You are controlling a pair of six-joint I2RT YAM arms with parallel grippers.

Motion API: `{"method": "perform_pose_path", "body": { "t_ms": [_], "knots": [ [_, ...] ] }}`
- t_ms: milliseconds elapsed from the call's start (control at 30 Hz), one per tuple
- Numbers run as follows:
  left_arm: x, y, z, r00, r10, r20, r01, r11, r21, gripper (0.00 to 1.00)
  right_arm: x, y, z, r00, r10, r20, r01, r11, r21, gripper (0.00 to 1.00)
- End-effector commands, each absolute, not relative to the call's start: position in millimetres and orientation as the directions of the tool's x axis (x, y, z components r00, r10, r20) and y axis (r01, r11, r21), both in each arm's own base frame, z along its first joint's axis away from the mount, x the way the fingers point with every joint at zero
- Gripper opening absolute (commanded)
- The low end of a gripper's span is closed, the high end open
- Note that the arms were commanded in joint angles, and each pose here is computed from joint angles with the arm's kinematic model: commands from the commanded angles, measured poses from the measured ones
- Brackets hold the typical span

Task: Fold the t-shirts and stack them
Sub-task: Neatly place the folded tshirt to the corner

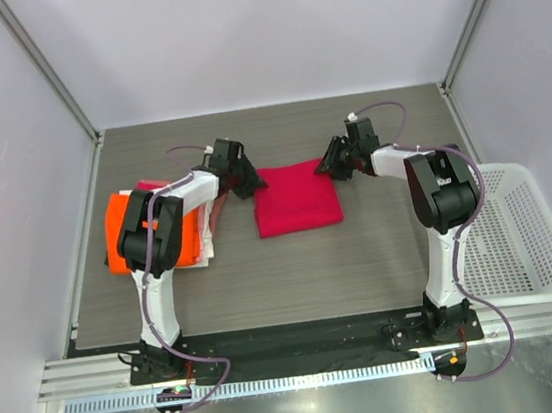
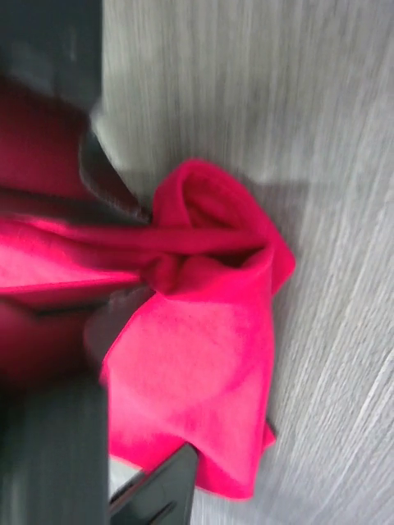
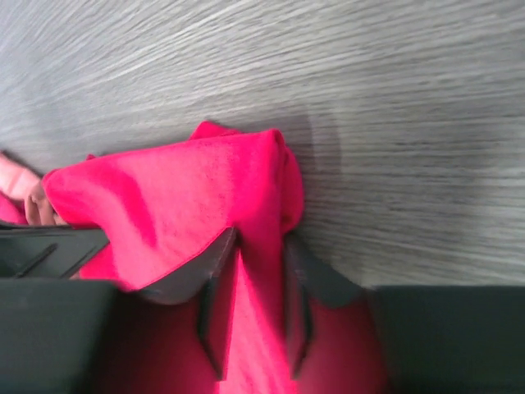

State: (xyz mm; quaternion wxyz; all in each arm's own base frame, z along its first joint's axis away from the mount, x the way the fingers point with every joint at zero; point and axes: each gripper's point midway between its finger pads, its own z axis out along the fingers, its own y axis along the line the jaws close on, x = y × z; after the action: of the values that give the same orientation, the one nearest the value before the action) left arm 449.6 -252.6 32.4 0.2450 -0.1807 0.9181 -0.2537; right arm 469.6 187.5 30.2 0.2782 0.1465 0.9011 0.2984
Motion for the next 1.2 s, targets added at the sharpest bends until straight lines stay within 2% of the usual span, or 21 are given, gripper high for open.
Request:
{"method": "perform_pose_path", "body": {
  "t_ms": [0, 33, 67, 133, 267, 300, 367, 400, 467, 767, 933, 1133, 1167],
  "knots": [
    [460, -261, 30, -0.806, -0.463, -0.368, -0.194, 0.795, -0.575, 0.29, 465, 187, 10, -0.823, 0.421, -0.382, 0.135, 0.797, 0.588, 0.31],
    [466, -263, 35, -0.797, -0.466, -0.384, -0.181, 0.791, -0.584, 0.11, 467, 188, 13, -0.821, 0.420, -0.387, 0.128, 0.796, 0.592, 0.18],
    [468, -264, 42, -0.792, -0.459, -0.402, -0.161, 0.793, -0.588, 0.02, 468, 193, 21, -0.816, 0.413, -0.404, 0.104, 0.794, 0.599, 0.11],
    [471, -262, 56, -0.779, -0.452, -0.435, -0.137, 0.799, -0.586, 0.00, 466, 198, 35, -0.807, 0.407, -0.429, 0.076, 0.791, 0.607, 0.01],
    [454, -252, 92, -0.751, -0.427, -0.503, -0.086, 0.819, -0.567, 0.00, 450, 207, 76, -0.768, 0.398, -0.502, -0.002, 0.782, 0.623, 0.01],
    [447, -252, 119, -0.732, -0.421, -0.535, -0.046, 0.815, -0.578, 0.00, 444, 213, 99, -0.751, 0.391, -0.532, -0.043, 0.775, 0.631, 0.01],
    [429, -247, 132, -0.738, -0.400, -0.543, -0.037, 0.828, -0.560, 0.00, 427, 217, 111, -0.747, 0.380, -0.546, -0.061, 0.779, 0.625, 0.01],
    [418, -242, 136, -0.743, -0.393, -0.542, -0.037, 0.832, -0.553, 0.00, 417, 225, 136, -0.728, 0.371, -0.576, -0.106, 0.769, 0.630, 0.01],
    [395, -233, 170, -0.728, -0.386, -0.567, -0.002, 0.827, -0.562, 0.00, 402, 232, 151, -0.714, 0.363, -0.599, -0.135, 0.767, 0.627, 0.01],
    [295, -136, 274, -0.599, -0.371, -0.709, -0.040, 0.899, -0.437, 0.00, 310, 303, 273, -0.631, 0.322, -0.706, -0.341, 0.703, 0.625, 0.01],
    [266, -72, 294, -0.569, -0.366, -0.736, -0.167, 0.928, -0.332, 0.00, 287, 344, 317, -0.618, 0.304, -0.725, -0.429, 0.643, 0.634, 0.01],
    [247, 8, 291, -0.550, -0.402, -0.732, -0.383, 0.900, -0.206, 0.00, 273, 406, 313, -0.647, 0.251, -0.720, -0.464, 0.620, 0.633, 0.01],
    [243, 31, 287, -0.531, -0.423, -0.735, -0.464, 0.870, -0.166, 0.00, 267, 418, 313, -0.649, 0.240, -0.722, -0.480, 0.608, 0.633, 0.01]
  ]
}}
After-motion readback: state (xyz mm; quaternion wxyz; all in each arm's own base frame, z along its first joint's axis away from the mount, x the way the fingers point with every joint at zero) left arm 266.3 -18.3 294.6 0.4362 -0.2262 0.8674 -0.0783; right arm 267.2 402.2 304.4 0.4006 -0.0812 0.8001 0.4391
